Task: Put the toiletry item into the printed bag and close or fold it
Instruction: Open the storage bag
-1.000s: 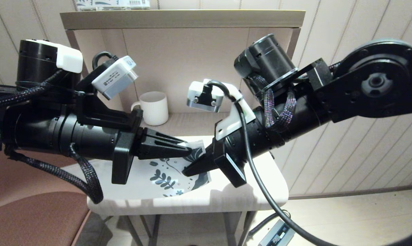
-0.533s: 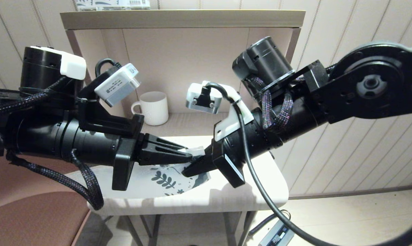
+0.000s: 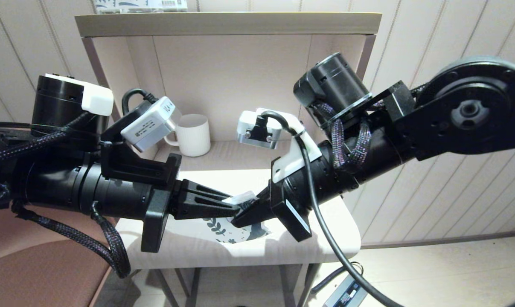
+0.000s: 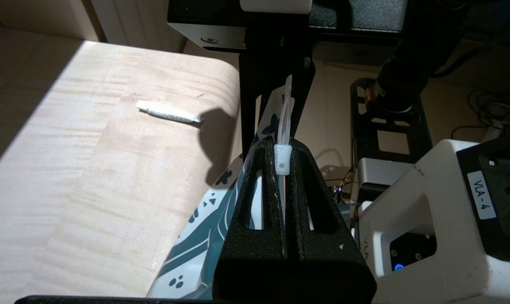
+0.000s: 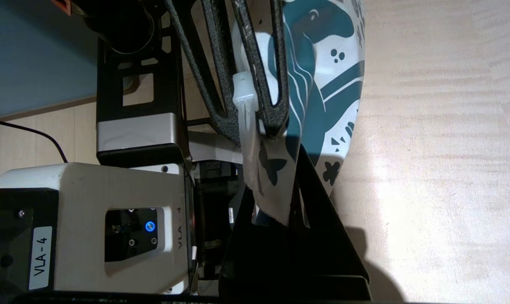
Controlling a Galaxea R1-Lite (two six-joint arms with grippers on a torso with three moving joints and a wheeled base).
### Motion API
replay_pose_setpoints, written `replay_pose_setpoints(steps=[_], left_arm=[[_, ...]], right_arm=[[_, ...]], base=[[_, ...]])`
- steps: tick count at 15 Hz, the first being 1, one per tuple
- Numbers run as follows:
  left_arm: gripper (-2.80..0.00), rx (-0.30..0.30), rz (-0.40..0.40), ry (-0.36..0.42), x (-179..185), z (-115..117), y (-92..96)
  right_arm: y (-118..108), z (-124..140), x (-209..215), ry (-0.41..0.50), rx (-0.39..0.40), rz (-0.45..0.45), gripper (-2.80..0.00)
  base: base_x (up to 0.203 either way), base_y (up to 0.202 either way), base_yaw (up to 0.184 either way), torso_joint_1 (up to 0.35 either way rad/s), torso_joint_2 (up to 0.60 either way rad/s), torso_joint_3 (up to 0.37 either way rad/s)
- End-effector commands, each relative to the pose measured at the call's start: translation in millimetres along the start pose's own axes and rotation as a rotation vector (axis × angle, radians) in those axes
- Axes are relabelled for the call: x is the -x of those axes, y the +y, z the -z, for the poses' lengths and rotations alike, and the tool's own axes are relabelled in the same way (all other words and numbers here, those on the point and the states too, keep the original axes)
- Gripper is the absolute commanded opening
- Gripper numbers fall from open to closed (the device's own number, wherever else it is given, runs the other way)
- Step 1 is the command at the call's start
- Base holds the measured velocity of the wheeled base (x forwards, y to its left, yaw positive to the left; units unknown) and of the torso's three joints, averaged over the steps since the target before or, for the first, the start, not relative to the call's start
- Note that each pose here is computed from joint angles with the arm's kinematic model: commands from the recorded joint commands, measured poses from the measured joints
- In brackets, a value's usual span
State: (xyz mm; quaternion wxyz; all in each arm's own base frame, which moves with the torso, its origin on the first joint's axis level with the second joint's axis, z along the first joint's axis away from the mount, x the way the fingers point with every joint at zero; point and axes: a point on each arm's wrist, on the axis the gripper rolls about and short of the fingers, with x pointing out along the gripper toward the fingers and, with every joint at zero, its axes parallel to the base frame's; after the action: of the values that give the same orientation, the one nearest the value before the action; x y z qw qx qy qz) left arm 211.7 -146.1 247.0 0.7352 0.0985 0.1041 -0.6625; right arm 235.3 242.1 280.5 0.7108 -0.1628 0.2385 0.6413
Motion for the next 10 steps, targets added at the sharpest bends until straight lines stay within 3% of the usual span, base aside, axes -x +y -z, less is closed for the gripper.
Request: replay_pose_setpoints(steps=[1,10], left_arm=[[-2.80,-0.006,-0.001,-0.006,1.6,-1.5,0.1],[-2.80,0.016,-0.036,0.004,5.4,4.4,10.3]], right_arm=[[3.4,-0.3,4.7,-0.004,0.005,-0.002,-2.80],[10.2,-2.1,15.1,-0.020,0.016,0.004,-2.80]], base=[[0.000,0.000,0.000,0.000,0.00,0.000],[0.000,0.000,0.000,0.000,0.00,0.000]])
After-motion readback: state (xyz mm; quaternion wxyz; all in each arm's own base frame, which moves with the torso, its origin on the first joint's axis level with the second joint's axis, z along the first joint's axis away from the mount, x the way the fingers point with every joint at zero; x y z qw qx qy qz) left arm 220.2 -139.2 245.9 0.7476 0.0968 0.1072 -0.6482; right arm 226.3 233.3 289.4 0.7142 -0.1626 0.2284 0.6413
